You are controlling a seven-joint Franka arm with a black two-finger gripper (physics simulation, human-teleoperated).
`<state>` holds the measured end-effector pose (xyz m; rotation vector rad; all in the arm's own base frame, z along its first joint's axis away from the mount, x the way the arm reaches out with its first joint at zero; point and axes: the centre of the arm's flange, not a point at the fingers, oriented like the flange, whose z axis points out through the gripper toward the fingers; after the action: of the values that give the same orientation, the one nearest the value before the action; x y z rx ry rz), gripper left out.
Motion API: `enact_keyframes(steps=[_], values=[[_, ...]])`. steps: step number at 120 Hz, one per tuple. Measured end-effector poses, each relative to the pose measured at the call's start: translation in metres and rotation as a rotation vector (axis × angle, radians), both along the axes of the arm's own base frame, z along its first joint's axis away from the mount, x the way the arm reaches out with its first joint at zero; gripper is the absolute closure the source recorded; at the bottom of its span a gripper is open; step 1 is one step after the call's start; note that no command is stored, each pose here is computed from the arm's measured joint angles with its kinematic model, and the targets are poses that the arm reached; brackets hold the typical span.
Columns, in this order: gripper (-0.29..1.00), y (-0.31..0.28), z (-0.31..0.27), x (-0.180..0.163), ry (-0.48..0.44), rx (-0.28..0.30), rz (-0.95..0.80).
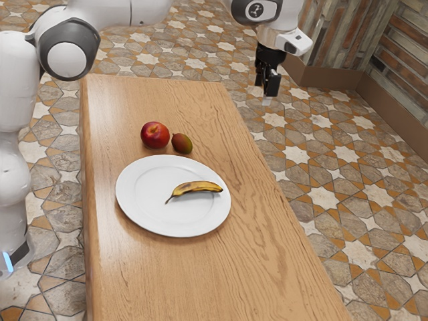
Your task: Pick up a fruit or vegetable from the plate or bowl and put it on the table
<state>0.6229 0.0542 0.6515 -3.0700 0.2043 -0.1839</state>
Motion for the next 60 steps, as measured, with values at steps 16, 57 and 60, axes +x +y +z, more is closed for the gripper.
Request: enact_keyframes(steps=[16, 57, 60], values=[[0.00, 0.000, 0.000, 0.000, 0.001, -0.001, -0.028], [0.00, 0.015, -0.007, 0.000, 0.010, -0.068, -0.017], [0.00, 0.011, -0.009, 0.001, 0.013, -0.071, -0.024]])
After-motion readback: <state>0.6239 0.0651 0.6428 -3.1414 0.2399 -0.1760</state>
